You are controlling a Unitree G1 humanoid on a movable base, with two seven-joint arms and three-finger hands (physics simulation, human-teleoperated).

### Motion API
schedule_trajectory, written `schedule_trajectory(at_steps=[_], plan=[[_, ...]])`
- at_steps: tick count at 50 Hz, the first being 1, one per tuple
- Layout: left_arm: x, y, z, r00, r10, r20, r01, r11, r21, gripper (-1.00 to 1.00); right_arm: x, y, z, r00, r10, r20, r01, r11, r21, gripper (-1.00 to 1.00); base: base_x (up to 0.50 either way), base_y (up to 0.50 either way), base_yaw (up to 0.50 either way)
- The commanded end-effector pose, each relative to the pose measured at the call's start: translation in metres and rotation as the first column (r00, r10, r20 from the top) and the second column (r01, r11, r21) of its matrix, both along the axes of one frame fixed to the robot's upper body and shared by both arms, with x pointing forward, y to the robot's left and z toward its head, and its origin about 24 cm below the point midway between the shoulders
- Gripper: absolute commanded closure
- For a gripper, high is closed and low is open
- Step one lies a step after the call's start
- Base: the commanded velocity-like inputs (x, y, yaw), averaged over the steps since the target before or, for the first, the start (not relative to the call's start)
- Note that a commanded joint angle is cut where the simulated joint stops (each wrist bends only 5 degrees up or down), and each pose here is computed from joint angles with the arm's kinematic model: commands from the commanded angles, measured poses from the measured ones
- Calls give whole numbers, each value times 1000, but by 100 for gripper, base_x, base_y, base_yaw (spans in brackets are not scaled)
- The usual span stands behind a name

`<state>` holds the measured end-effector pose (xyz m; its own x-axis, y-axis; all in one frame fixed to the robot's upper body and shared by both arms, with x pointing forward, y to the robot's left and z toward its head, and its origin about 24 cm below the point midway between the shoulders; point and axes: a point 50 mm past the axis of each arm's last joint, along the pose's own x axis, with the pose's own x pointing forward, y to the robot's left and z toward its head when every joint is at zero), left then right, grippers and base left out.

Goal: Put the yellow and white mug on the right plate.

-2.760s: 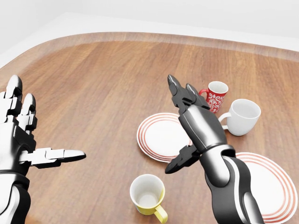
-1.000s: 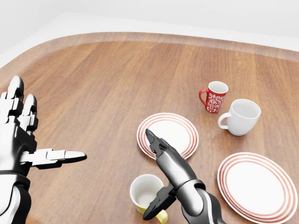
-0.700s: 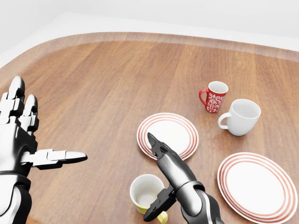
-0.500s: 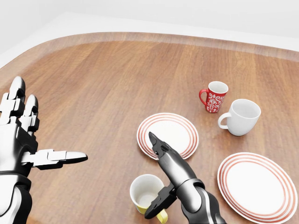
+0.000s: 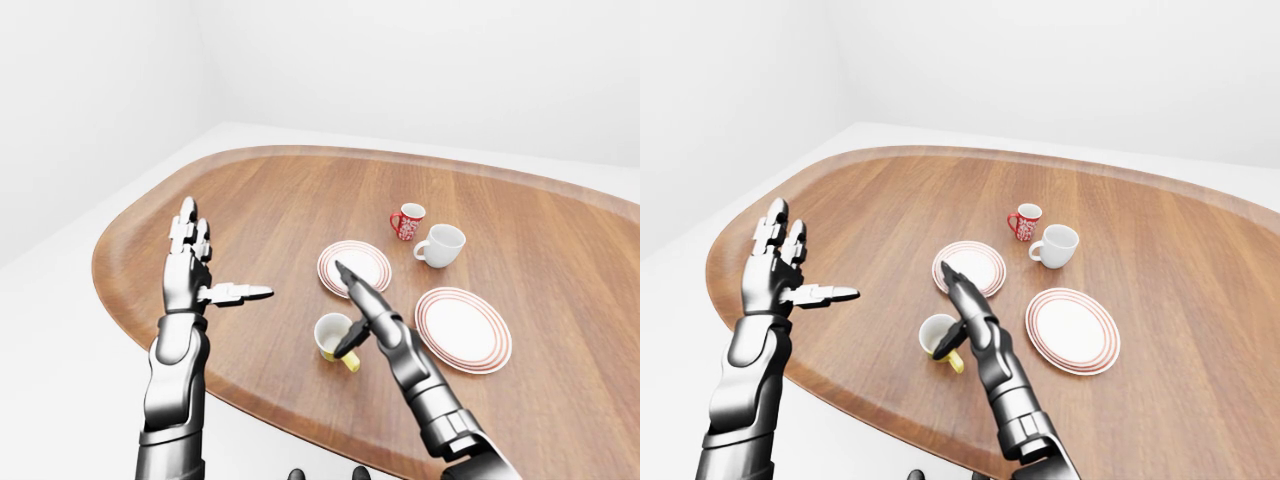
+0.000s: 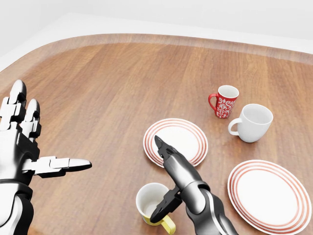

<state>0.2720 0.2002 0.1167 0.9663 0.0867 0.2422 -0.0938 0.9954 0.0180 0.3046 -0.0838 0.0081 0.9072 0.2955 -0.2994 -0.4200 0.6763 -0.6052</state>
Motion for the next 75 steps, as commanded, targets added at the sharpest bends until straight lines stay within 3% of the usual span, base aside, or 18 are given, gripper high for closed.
schedule_trajectory(at_steps=[1, 75], plan=[[0, 0, -1, 1000, -1, -3, 1, 1000, 0, -100, 3, 5, -3, 1000, 8, -2, -8, 1000, -6, -100, 0, 0, 0], [0, -1, -3, 1000, -5, -13, 5, 1000, 3, -100, -4, 6, -38, 997, -4, -74, 1, 999, -40, -100, 0, 0, 0]])
